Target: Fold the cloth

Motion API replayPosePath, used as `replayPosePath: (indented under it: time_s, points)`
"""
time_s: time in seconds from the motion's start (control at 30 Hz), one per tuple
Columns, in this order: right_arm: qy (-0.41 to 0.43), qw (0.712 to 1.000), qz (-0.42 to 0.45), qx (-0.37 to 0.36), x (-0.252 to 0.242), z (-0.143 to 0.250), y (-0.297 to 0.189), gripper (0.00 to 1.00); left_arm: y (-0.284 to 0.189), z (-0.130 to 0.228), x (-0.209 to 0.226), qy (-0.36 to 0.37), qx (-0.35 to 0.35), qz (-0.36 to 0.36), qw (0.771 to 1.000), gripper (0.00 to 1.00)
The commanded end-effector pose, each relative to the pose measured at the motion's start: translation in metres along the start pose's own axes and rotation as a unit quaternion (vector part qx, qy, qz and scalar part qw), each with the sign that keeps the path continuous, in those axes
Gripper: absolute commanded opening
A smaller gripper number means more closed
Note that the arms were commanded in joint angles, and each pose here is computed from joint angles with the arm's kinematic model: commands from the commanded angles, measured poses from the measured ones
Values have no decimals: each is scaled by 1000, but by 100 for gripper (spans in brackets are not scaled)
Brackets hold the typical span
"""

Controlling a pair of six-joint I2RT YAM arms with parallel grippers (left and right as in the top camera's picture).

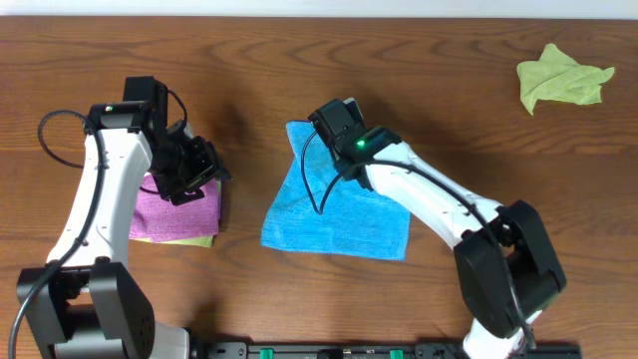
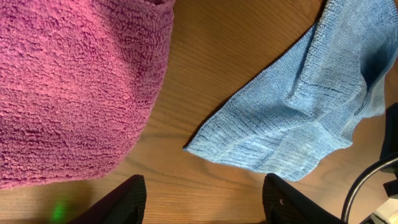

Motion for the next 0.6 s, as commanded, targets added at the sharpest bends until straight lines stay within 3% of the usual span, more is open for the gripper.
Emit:
replayPosePath:
  time_s: [0.0, 0.57]
  points:
    - [9, 1000, -13, 8, 0, -2, 5, 43, -10, -1, -3, 13, -15, 5, 1000, 61]
    - [1, 999, -3, 48, 1, 13, 34, 43, -10, -1, -3, 13, -15, 5, 1000, 61]
Point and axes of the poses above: each gripper's point midway between its finger pads, its own y axis out along the fingers, its own x axis along the line the jaws close on, z = x × y, the point moved 6 cm from there along -y, back along the fingers, and after that the axes turned 9 degrees about y, right-handed, at the moved point
